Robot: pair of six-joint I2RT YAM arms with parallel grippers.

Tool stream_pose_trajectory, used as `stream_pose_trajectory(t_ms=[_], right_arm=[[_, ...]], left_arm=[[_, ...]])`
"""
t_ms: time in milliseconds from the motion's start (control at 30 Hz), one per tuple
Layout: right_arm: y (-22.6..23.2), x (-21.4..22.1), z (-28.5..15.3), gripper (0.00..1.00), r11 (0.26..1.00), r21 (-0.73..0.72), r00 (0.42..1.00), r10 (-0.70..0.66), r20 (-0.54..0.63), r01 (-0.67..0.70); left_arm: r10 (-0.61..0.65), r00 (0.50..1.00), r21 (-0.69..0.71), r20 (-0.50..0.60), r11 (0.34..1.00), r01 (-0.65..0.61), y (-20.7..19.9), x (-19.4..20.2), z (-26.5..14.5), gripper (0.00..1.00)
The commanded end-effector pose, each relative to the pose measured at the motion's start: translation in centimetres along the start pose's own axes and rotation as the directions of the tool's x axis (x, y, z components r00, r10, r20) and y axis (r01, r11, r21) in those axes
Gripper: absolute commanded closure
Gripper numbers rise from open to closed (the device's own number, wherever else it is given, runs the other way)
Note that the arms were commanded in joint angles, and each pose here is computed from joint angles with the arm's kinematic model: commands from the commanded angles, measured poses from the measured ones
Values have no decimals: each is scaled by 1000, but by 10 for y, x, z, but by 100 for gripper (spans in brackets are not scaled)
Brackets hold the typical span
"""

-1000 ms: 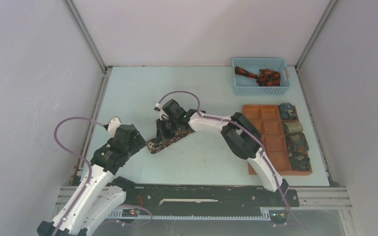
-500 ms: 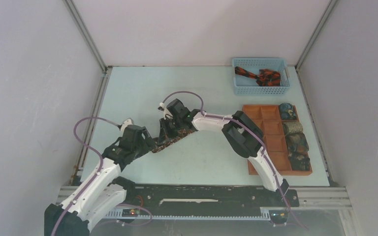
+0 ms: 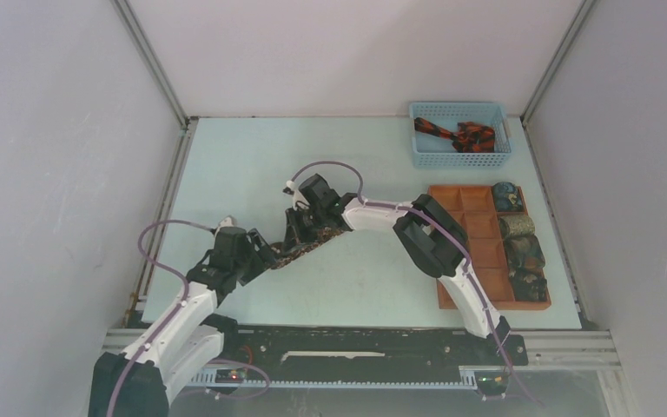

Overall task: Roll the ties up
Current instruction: Roll the tie at the center of the board.

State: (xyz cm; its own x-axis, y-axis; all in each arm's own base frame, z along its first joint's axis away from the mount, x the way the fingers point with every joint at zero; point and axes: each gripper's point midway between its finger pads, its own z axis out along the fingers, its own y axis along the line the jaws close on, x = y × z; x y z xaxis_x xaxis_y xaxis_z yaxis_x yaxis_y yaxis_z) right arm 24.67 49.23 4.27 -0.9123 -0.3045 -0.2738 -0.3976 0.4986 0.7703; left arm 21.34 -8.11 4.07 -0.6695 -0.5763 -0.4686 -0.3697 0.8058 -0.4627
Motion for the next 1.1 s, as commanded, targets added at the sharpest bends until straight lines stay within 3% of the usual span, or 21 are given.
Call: stream_pose_trajectory(t_ms=[0, 467, 1067], right_arm=[[0, -4, -10, 100, 1000, 22, 1000, -22, 21, 22], [-9, 0, -11, 100, 1000, 27, 1000, -11, 19, 11], [-10, -1, -10, 100, 1000, 21, 1000, -7, 20, 7]], left_arm=[[-16, 1000, 99, 22, 995, 14, -20, -10, 3, 23], [-130, 990, 113, 48, 986, 124, -16, -16, 10, 27], [-160, 987, 121, -2, 980, 159, -18, -7, 31, 34]])
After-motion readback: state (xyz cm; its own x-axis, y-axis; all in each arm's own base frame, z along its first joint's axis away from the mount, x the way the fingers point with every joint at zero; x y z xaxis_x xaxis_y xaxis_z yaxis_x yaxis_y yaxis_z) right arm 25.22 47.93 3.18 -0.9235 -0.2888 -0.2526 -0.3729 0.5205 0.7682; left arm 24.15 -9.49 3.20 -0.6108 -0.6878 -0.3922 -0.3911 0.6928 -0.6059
